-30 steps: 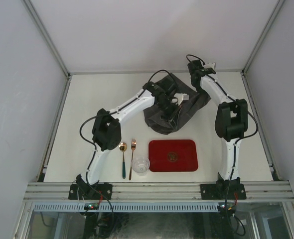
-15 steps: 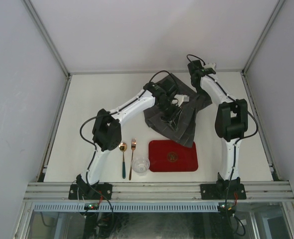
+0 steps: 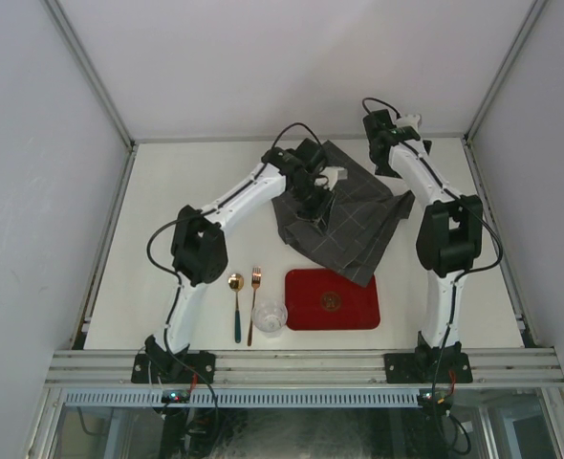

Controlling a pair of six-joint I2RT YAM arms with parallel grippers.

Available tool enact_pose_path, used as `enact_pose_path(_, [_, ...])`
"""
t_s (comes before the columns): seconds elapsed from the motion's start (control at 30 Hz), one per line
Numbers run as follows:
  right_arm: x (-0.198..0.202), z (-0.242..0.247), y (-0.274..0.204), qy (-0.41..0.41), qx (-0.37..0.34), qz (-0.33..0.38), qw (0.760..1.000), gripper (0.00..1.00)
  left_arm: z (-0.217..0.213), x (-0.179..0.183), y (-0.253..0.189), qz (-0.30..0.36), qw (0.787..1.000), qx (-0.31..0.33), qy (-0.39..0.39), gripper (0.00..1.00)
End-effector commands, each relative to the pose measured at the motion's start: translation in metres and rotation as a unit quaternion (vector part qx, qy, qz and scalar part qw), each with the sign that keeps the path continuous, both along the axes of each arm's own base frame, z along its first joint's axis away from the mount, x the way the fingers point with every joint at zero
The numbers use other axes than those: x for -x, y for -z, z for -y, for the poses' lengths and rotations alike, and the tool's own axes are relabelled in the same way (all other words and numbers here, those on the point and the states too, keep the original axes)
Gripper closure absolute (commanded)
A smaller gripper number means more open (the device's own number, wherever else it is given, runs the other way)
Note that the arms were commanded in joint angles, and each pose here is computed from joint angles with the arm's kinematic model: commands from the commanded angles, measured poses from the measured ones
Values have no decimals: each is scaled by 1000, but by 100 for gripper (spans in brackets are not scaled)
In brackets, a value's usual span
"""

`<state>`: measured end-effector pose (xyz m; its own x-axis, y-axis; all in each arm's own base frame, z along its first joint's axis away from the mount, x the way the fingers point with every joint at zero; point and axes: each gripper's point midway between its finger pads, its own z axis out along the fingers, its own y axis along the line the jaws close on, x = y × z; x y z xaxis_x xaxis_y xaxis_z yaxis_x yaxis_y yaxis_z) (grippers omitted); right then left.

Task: Set the dinner table for one person
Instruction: Flatten out the napkin at the center of the board.

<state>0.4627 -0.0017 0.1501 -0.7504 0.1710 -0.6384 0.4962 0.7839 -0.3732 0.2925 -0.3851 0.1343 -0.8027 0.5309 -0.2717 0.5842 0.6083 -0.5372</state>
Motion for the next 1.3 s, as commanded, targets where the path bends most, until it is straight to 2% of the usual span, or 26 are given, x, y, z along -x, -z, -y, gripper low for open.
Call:
enact_pose_path(0.0, [-2, -9, -37, -10, -21, 58, 998, 18, -26, -50, -41, 61, 995, 20, -81, 80])
enact_pose_path(0.3, [-42, -94, -10, -143, -166, 66, 973, 17, -91, -129, -33, 73, 976, -11, -205, 74])
enact_pose_path(0.47, [-58, -146, 15, -207, -241, 49, 947, 18, -112, -153, -17, 64, 968, -28, -240, 72])
enact_pose_path(0.6, [-62, -173, 31, -233, -269, 31, 934, 17, -117, -163, -4, 57, 965, -37, -252, 71])
enact_pose_path(0.73, [-58, -190, 46, -247, -276, 12, 929, 16, -119, -163, 8, 50, 965, -48, -253, 71])
enact_pose_path(0.93, [-44, -191, 72, -233, -264, -27, 936, 15, -121, -168, 20, 45, 964, -54, -257, 70])
enact_pose_path(1.27, [-14, -193, 79, -237, -253, -47, 937, 15, -114, -169, 49, 4, 963, -52, -265, 70])
